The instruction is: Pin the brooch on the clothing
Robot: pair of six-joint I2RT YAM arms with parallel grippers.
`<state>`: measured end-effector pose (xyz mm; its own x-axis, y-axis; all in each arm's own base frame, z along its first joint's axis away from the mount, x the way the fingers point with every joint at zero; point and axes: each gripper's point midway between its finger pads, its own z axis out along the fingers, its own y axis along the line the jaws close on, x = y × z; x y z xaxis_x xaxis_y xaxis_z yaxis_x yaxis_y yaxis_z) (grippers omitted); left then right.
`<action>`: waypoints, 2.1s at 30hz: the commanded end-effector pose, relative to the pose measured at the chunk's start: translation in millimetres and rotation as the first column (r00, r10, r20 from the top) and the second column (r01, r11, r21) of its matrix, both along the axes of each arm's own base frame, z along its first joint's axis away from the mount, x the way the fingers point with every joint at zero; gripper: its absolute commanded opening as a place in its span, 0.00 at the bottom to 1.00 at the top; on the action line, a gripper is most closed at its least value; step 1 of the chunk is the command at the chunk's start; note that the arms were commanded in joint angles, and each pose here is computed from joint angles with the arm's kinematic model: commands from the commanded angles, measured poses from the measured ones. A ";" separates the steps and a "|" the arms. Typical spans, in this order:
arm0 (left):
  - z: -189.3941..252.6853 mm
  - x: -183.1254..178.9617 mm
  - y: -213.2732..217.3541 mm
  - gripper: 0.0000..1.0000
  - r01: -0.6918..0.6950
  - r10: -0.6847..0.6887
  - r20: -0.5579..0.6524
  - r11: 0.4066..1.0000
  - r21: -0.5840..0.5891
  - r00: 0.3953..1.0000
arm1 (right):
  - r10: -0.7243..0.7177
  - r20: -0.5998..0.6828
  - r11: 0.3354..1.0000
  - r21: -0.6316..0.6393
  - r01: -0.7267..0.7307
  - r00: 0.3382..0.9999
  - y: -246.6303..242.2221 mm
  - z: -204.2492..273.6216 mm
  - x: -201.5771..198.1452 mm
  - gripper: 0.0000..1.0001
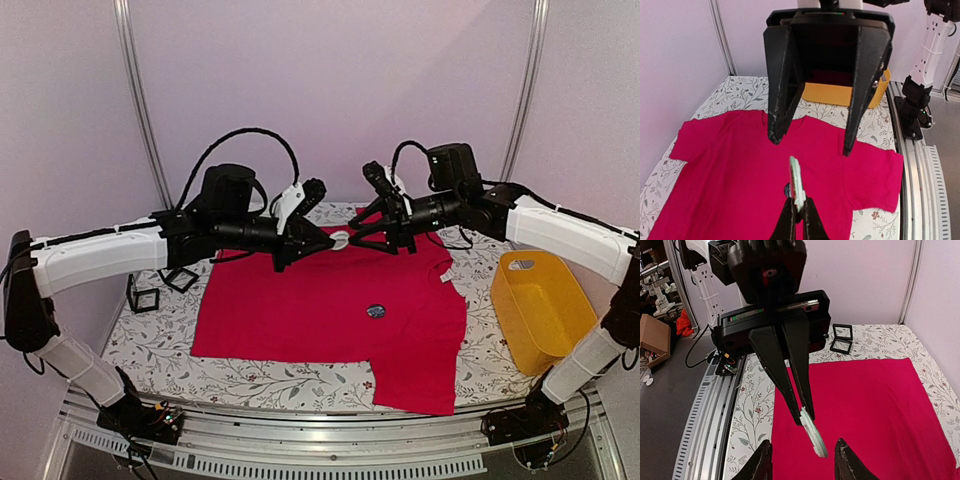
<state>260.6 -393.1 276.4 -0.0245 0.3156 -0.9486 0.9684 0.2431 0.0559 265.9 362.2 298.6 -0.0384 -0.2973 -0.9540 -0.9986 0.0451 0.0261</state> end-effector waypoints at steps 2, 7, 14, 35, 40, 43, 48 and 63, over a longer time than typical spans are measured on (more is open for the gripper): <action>-11.3 -4.8 -2.3 0.00 0.032 -0.031 -0.011 0.998 0.056 0.999 | 0.038 -0.006 0.999 -0.024 -0.038 0.999 11.8 -5.0 -0.6 0.35; -10.9 -7.4 -3.1 0.00 0.045 -0.044 -0.013 0.997 0.056 0.999 | 0.051 -0.041 0.998 -0.034 -0.053 0.998 18.2 -14.9 0.0 0.28; -11.2 -11.3 -5.4 0.00 0.072 -0.071 -0.019 0.996 0.051 0.997 | 0.046 -0.047 0.998 -0.042 -0.048 0.998 20.2 -20.8 2.5 0.21; 27.9 10.0 20.3 0.49 -0.096 0.112 0.065 0.971 -0.218 0.992 | 0.063 0.007 0.966 0.251 -0.063 0.998 21.1 36.2 -11.1 0.00; 44.8 -11.0 25.8 0.37 -0.024 0.044 0.042 0.919 -0.394 0.998 | 0.040 -0.077 0.905 0.425 -0.003 0.996 11.9 53.2 -18.4 0.00; 48.8 -14.8 18.2 0.35 0.016 -0.014 0.009 0.910 -0.414 1.000 | 0.021 -0.084 0.892 0.452 0.019 0.996 10.6 55.5 -17.2 0.00; 50.8 -19.1 10.4 0.35 0.063 -0.075 -0.010 0.902 -0.427 0.997 | 0.037 -0.090 0.891 0.454 0.008 0.995 11.6 54.8 -18.6 0.00; 60.6 -15.4 3.4 0.26 0.084 -0.091 0.006 0.893 -0.443 0.996 | 0.101 -0.077 0.895 0.443 -0.057 0.992 14.0 51.9 -28.0 0.00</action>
<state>243.2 -388.6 321.8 -0.0634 -0.1012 -0.9928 0.9831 0.1646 -0.0795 246.5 375.9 343.1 -0.1433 0.1330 -0.9807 -0.9895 -0.0371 0.1396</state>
